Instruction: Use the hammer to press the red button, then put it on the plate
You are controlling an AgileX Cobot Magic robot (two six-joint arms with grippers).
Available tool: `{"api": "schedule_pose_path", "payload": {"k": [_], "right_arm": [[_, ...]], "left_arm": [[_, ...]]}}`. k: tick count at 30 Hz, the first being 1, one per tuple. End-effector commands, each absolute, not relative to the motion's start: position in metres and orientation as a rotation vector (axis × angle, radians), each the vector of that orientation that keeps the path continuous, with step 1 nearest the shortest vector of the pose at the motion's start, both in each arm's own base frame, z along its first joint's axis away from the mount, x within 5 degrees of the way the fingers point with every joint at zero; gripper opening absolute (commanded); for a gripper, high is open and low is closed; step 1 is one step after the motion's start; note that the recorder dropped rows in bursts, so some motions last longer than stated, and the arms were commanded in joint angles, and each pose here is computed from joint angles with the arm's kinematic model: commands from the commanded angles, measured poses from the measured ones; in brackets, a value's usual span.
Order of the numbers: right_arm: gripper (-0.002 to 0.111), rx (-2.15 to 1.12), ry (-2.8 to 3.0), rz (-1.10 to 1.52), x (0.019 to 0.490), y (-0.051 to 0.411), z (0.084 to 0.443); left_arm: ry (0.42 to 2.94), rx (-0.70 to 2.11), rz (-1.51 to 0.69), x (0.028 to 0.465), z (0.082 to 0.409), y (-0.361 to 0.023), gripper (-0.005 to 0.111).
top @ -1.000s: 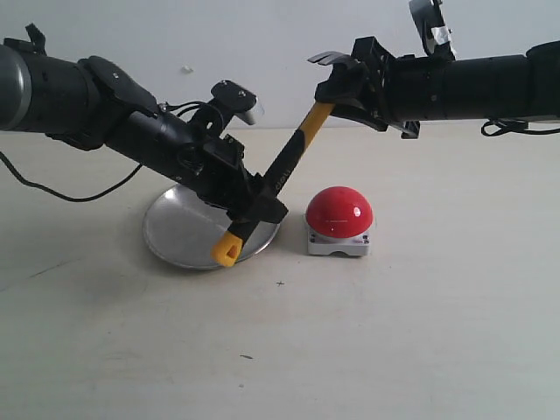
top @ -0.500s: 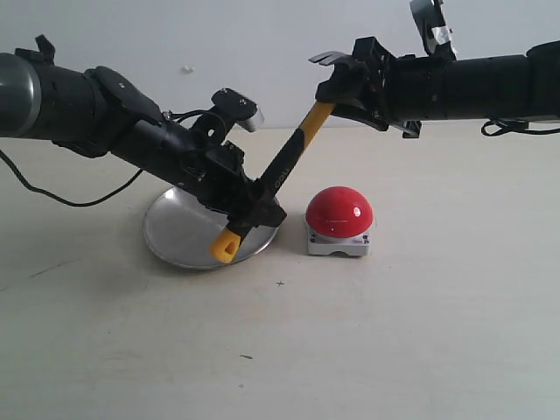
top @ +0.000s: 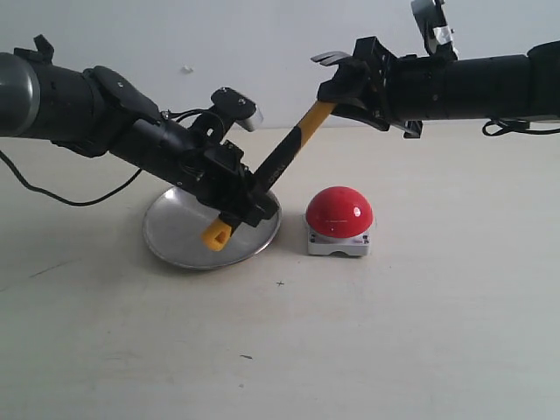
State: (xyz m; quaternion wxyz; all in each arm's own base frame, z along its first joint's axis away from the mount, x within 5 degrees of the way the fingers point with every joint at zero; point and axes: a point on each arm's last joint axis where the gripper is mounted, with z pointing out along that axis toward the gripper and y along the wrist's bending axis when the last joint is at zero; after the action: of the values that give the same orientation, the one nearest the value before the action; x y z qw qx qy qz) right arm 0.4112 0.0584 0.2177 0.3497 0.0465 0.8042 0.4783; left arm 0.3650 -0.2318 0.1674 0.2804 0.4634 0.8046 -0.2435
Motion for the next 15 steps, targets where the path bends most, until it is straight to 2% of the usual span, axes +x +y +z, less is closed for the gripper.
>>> {"api": "schedule_pose_path", "payload": {"k": [1,4,12,15], "right_arm": [[0.0,0.103,2.009,1.307,0.41,0.061,0.237],[0.002,0.119,2.012,1.317,0.41,0.061,0.237],[0.034,0.107,2.042,1.314,0.408,0.062,0.235],[0.041,0.095,2.076,1.298,0.407,0.062,0.232]], "left_arm": [[2.102,1.28,-0.668,0.36,0.181,-0.234,0.0],[2.087,1.278,-0.664,0.359,0.188,-0.234,0.0],[2.059,1.272,-0.652,0.358,0.2,-0.233,0.0],[2.054,1.267,-0.646,0.358,0.201,-0.232,0.0]]}}
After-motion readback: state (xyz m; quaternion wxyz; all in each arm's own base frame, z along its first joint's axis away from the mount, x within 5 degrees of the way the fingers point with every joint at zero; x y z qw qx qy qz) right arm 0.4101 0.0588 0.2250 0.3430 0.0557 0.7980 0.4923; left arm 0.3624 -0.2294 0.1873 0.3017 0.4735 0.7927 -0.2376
